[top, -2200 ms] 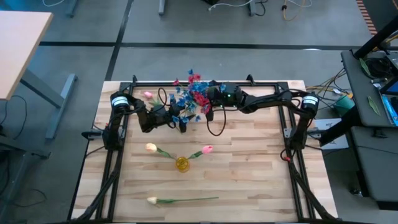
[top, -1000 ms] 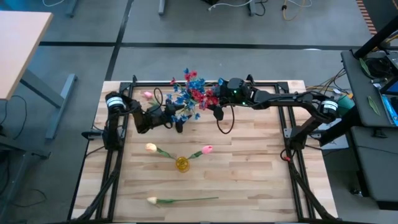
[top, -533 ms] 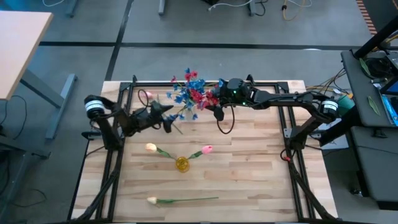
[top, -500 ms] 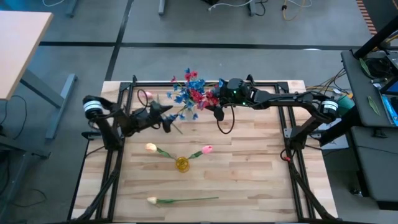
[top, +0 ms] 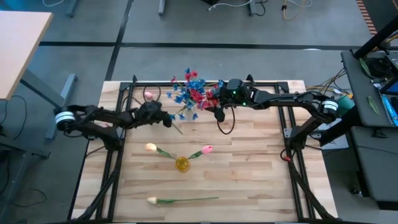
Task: Sort flowers into vase by color
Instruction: Put the pink tulip into the yellow vase
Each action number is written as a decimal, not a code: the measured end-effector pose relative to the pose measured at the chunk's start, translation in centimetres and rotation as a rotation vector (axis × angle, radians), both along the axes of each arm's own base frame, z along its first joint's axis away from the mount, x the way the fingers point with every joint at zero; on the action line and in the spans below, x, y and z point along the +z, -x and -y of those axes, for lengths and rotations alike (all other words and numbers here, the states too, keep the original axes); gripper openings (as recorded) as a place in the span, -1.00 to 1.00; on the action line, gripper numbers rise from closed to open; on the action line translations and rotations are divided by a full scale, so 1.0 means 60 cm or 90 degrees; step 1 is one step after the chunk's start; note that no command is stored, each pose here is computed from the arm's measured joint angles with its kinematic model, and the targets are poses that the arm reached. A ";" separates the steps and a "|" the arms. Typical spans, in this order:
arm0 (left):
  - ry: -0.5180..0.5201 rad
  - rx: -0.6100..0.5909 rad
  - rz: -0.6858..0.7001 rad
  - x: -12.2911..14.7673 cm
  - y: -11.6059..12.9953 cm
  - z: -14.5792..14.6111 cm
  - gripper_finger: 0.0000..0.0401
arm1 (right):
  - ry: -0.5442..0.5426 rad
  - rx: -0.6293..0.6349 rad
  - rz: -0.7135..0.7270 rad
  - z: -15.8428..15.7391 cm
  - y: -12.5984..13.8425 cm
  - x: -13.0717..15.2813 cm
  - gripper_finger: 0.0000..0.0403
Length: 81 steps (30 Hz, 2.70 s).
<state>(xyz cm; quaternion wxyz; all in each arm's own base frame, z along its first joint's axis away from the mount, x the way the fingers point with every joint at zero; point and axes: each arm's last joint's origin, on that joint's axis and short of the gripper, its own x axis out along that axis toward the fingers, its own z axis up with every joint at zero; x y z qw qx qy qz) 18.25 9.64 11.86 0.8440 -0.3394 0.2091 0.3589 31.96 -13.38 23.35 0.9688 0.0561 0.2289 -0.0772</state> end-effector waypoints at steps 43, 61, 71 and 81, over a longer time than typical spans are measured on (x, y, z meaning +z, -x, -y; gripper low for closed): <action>0.073 0.300 -0.366 -0.007 -0.056 -0.084 -0.96 | -0.049 0.093 -0.027 -0.013 0.003 -0.009 0.36; -0.110 0.300 -0.336 0.188 0.013 -0.067 -1.00 | -0.054 0.090 -0.030 -0.013 0.004 -0.008 0.36; -0.412 0.187 -0.126 0.424 0.065 -0.007 -1.00 | 0.031 0.043 0.018 -0.019 0.039 0.058 0.36; -0.647 -0.401 0.328 0.531 0.053 0.071 -1.00 | 0.132 0.027 0.160 -0.043 0.096 0.162 0.36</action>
